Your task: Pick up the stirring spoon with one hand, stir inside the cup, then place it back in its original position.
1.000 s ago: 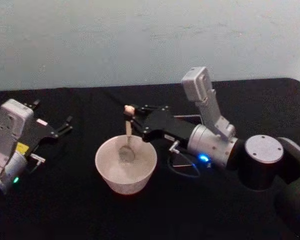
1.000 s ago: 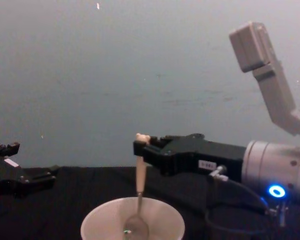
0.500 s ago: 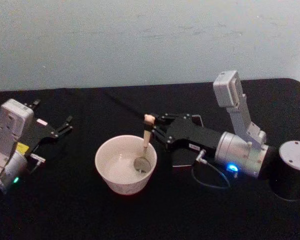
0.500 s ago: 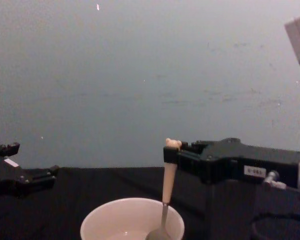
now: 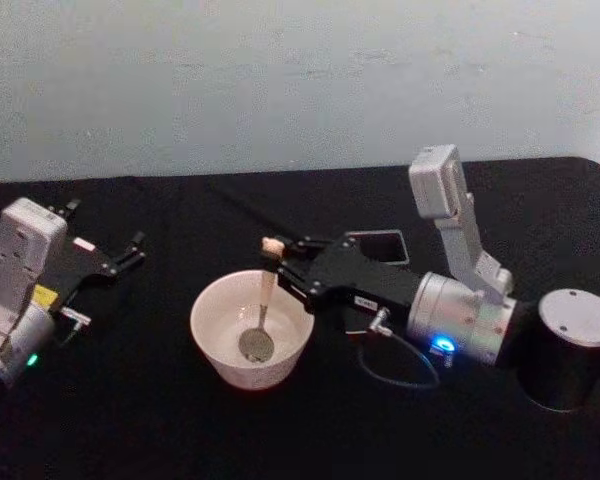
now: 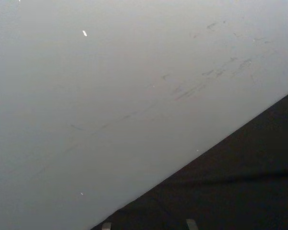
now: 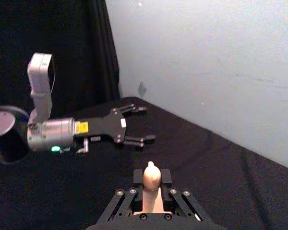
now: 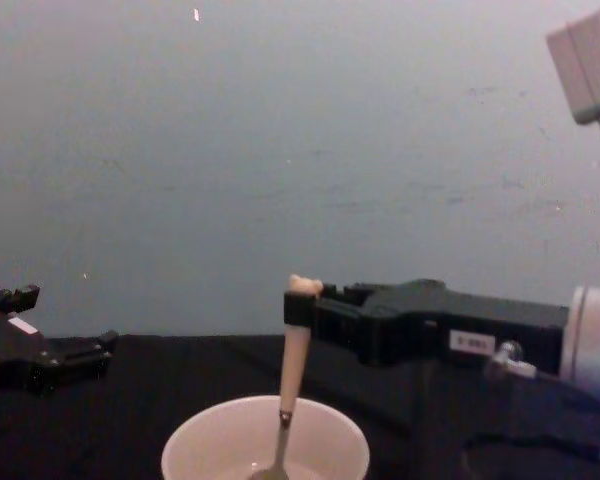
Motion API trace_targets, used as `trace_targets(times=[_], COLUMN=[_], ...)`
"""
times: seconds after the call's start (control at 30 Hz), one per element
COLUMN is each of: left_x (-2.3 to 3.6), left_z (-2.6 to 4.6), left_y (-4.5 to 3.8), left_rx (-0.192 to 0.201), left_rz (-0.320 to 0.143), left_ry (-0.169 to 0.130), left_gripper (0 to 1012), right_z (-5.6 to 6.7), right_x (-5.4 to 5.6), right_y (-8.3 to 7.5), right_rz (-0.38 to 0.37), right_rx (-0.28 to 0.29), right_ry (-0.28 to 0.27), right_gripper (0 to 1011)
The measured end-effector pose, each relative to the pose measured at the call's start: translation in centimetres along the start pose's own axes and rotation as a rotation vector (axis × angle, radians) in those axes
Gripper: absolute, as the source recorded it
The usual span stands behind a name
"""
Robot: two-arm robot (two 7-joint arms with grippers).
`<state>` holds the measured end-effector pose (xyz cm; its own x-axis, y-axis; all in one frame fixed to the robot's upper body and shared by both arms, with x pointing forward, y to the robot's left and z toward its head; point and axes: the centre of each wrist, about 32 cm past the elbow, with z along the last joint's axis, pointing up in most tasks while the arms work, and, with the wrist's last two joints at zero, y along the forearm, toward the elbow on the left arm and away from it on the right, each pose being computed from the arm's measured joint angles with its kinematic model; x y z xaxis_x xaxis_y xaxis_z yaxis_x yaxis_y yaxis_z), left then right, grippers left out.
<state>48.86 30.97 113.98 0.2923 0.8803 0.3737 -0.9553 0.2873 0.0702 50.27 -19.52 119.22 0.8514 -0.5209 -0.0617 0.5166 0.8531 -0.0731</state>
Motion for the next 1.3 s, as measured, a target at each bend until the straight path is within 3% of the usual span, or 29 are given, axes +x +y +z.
trace_targets(times=[0.23,0.5,0.83,1.1,1.3], left_x=[0.0,0.0,0.0,0.0,0.0], left_z=[0.0,0.0,0.0,0.0,0.0], left_y=[0.0,0.0,0.0,0.0,0.0], left_rx=[0.0,0.0,0.0,0.0,0.0], left_rz=[0.0,0.0,0.0,0.0,0.0], left_ry=[0.0,0.0,0.0,0.0,0.0], left_gripper=[1002,1001,1001,1001,1001], right_z=[0.8,1.7,3.4,4.7,5.6], right_x=[0.3,1.0,1.7,3.2,4.2], right_y=[0.9,0.2,-1.9,-4.2,-5.9], right_rz=[-0.03,-0.058,-0.133,-0.214,-0.257], right_rx=[0.03,0.054,0.115,0.172,0.209], right_ry=[0.021,0.034,0.095,0.17,0.196], right_gripper=[213,214,214,213,214])
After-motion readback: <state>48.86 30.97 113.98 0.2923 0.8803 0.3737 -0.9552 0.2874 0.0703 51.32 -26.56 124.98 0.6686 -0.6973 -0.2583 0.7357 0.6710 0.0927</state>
